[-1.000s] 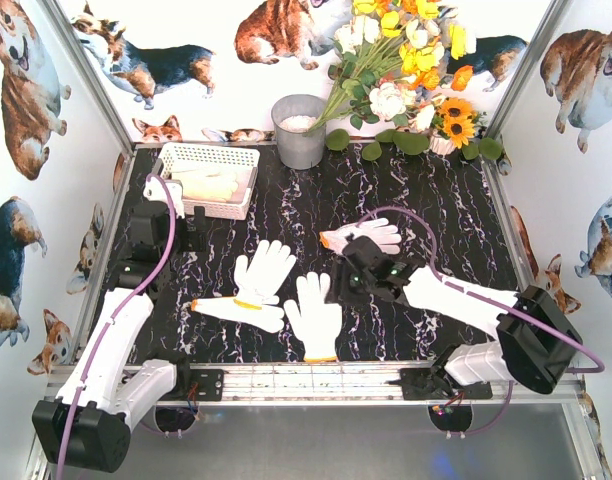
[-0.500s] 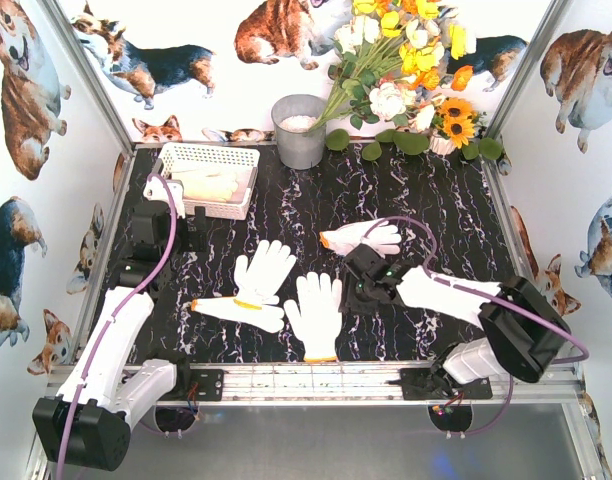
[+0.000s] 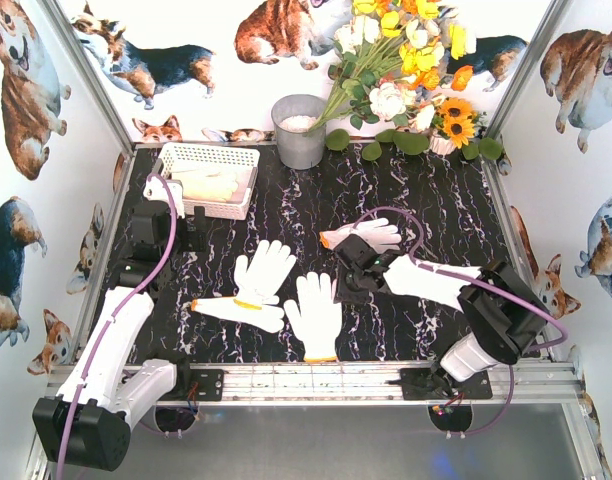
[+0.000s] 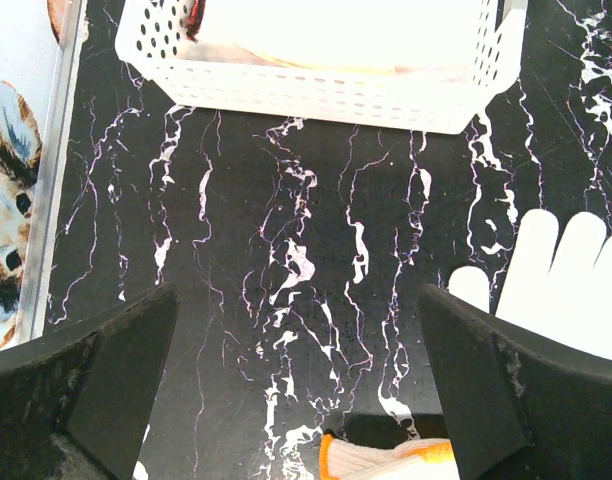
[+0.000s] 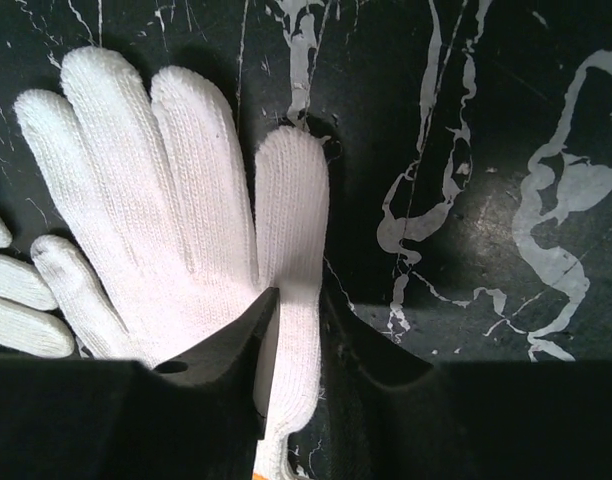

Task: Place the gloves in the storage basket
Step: Move the glove to the center of the board, then pick up the glove from the center of the board.

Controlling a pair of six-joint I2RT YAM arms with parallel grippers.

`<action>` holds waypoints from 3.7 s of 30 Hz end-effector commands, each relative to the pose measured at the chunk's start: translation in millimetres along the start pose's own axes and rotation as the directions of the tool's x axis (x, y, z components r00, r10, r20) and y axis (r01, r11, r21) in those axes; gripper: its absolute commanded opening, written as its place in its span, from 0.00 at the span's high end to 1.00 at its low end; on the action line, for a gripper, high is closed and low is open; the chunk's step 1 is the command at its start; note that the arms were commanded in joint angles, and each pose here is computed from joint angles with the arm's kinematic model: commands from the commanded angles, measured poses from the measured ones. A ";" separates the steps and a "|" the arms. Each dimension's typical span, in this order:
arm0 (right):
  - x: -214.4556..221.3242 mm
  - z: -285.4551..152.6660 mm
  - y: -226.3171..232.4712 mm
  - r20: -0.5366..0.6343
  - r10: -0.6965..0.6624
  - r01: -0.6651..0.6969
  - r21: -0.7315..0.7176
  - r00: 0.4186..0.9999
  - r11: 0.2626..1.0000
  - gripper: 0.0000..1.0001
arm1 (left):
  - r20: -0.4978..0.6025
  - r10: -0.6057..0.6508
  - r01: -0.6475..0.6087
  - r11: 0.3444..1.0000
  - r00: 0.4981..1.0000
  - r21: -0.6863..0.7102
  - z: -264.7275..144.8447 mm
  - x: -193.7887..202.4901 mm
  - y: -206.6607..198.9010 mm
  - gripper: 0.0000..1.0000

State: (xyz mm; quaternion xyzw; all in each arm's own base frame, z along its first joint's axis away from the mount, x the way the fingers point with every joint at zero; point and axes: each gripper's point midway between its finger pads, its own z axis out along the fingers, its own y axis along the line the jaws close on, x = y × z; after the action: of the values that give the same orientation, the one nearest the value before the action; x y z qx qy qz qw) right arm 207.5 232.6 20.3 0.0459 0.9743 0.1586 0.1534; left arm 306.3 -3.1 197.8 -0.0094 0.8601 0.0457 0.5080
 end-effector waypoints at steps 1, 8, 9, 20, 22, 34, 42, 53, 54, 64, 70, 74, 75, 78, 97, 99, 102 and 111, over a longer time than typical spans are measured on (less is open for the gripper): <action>-10.5 7.7 4.5 0.026 -0.028 0.027 0.009 0.999 1.000 0.77 | 0.002 -0.003 0.003 1.000 1.000 -0.006 0.5 -0.1 1.1 0.00; -14.3 8.9 4.8 0.031 -0.038 0.037 0.020 0.999 0.999 1.00 | -0.003 -0.017 0.017 1.000 1.000 -0.008 0.0 1.7 1.0 0.00; -15.3 7.2 2.7 0.037 -0.040 0.039 0.029 0.998 0.999 1.00 | -0.010 -0.026 0.026 1.000 1.000 -0.003 0.4 2.9 -0.5 0.00; -21.0 -11.5 -30.1 0.098 -0.048 0.034 0.133 0.994 0.991 1.00 | -0.083 -0.302 0.306 0.951 0.950 0.045 -21.5 25.7 -20.3 0.00; -22.3 -14.3 -35.2 0.111 -0.037 0.022 0.133 0.993 0.991 1.00 | -0.107 -0.348 0.351 0.936 0.931 0.010 -24.3 45.8 -17.8 0.00; -37.6 -35.9 -52.1 0.201 0.014 -0.034 0.095 0.980 0.995 0.79 | -0.194 -0.715 0.628 0.689 0.672 -0.361 -41.2 129.8 -1.7 0.02; -46.2 -50.2 -39.7 0.245 0.001 -0.008 0.028 0.970 1.000 0.58 | -0.135 -0.888 0.757 0.447 0.439 -0.477 -49.0 163.6 -10.3 0.23; -43.2 -62.4 -33.0 0.262 -0.008 0.018 -0.034 0.965 0.999 0.56 | -0.191 -0.955 0.839 0.290 0.225 -0.461 -30.8 193.0 -44.9 0.29; -42.0 -62.9 -33.5 0.260 -0.011 0.020 -0.035 0.966 0.999 0.56 | -0.194 -0.956 0.837 0.287 0.220 -0.465 -29.1 195.9 -46.1 0.30; -39.8 -74.2 -37.8 0.293 0.001 0.014 -0.048 0.956 0.999 0.56 | -0.141 -0.951 0.831 0.308 0.274 -0.463 -23.1 184.3 -34.0 0.69; -47.7 -84.7 -37.0 0.364 0.033 -0.004 -0.081 0.931 0.997 0.55 | 0.012 -0.922 0.844 0.347 0.386 -0.410 -41.7 132.3 -0.1 0.94; -53.3 -99.1 -26.6 0.403 0.043 0.016 -0.141 0.914 0.990 0.51 | 0.094 -0.855 0.826 0.457 0.511 -0.331 -60.1 75.1 20.6 1.00; -54.7 -103.2 -22.4 0.414 0.039 0.032 -0.163 0.910 0.986 0.49 | 0.101 -0.834 0.813 0.492 0.543 -0.312 -64.0 60.7 23.0 1.00; -57.4 -115.4 -5.8 0.440 0.016 0.100 -0.240 0.898 0.966 0.43 | 0.078 -0.762 0.757 0.617 0.643 -0.215 -69.8 19.2 17.7 1.00; -46.3 -200.7 107.6 0.500 -0.092 0.453 -0.671 0.861 0.587 0.39 | -0.028 -0.162 0.090 0.387 0.986 0.918 -152.5 -82.9 -176.4 1.00; -45.6 -209.6 113.7 0.505 -0.102 0.470 -0.686 0.857 0.556 0.39 | -0.040 -0.125 0.077 0.307 0.991 0.949 -164.0 -78.4 -190.6 1.00; -42.2 -225.6 122.1 0.525 -0.126 0.512 -0.700 0.842 0.498 0.39 | -0.079 -0.056 0.089 0.194 0.995 0.977 -178.6 -66.0 -207.6 1.00; -30.8 -249.9 138.2 0.556 -0.216 0.594 -0.709 0.802 0.380 0.38 | -0.129 0.064 0.129 0.014 0.990 0.992 -205.6 -41.8 -244.8 1.00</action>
State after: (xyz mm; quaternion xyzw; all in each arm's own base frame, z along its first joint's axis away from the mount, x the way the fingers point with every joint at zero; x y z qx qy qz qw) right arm 172.6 276.6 266.1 -0.1981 0.7361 0.5448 0.3496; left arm 179.4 -251.6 296.1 0.2815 0.7202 -0.5542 0.3083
